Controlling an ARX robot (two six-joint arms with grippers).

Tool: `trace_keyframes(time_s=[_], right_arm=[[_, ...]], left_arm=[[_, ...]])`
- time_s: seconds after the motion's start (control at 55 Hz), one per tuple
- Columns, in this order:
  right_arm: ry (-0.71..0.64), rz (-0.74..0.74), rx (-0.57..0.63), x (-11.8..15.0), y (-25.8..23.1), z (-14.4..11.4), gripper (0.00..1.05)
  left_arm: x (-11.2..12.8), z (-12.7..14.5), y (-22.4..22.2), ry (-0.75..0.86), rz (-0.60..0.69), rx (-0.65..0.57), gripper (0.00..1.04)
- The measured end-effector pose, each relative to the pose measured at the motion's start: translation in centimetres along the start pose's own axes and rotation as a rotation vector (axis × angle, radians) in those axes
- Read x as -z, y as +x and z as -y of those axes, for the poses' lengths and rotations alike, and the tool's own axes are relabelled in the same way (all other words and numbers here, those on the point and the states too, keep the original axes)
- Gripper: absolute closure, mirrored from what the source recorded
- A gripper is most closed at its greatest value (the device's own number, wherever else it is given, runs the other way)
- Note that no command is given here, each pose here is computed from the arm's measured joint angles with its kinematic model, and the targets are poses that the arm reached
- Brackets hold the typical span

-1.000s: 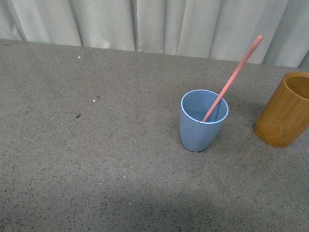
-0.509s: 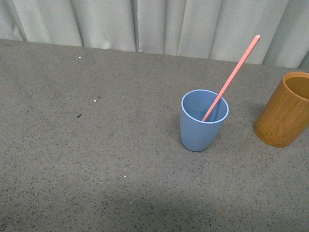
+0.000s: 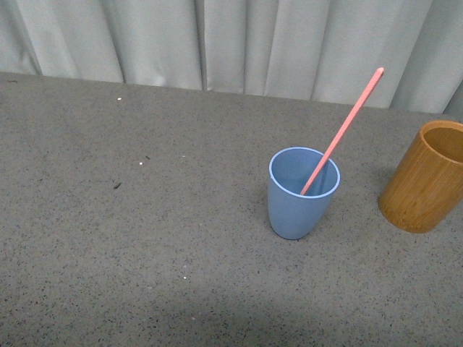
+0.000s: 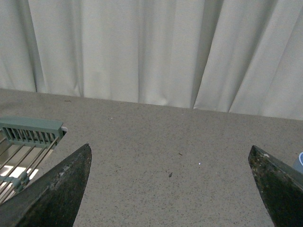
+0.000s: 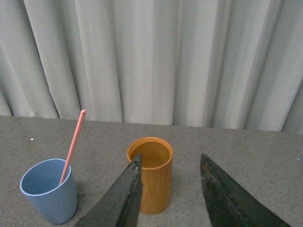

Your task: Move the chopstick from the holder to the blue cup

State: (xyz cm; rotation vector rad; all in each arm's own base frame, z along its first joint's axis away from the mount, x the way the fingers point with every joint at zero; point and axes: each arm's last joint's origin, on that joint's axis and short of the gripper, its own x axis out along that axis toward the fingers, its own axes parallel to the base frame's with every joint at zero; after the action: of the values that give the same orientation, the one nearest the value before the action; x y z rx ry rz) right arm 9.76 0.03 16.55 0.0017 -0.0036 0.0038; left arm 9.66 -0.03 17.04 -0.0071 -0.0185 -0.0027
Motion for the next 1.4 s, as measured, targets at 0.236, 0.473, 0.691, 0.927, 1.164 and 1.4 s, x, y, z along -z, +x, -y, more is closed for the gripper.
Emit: trace_keyframes(time_s=[0.236,0.473,0.691,0.927,1.164,1.4], right_arm=[[0.000,0.000,0.000,0.00,0.00,0.00,0.17],[0.001,0.000,0.000,0.00,0.00,0.00,0.09],[0.001,0.000,0.000,0.00,0.00,0.00,0.09],[0.000,0.000,0.000,0.00,0.00,0.00,0.09],[0.001,0.000,0.000,0.00,0.00,0.00,0.09],[0.001,0.000,0.000,0.00,0.00,0.00,0.09]], left_arm=[[0.00,0.00,0.00,0.000,0.000,0.000,0.07],[0.00,0.00,0.00,0.000,0.000,0.000,0.07],[0.01,0.00,0.00,0.000,0.000,0.000,0.07],[0.01,0.00,0.00,0.000,0.000,0.000,0.07],[0.00,0.00,0.00,0.000,0.000,0.000,0.07],[0.00,0.00,0.00,0.000,0.000,0.000,0.07]])
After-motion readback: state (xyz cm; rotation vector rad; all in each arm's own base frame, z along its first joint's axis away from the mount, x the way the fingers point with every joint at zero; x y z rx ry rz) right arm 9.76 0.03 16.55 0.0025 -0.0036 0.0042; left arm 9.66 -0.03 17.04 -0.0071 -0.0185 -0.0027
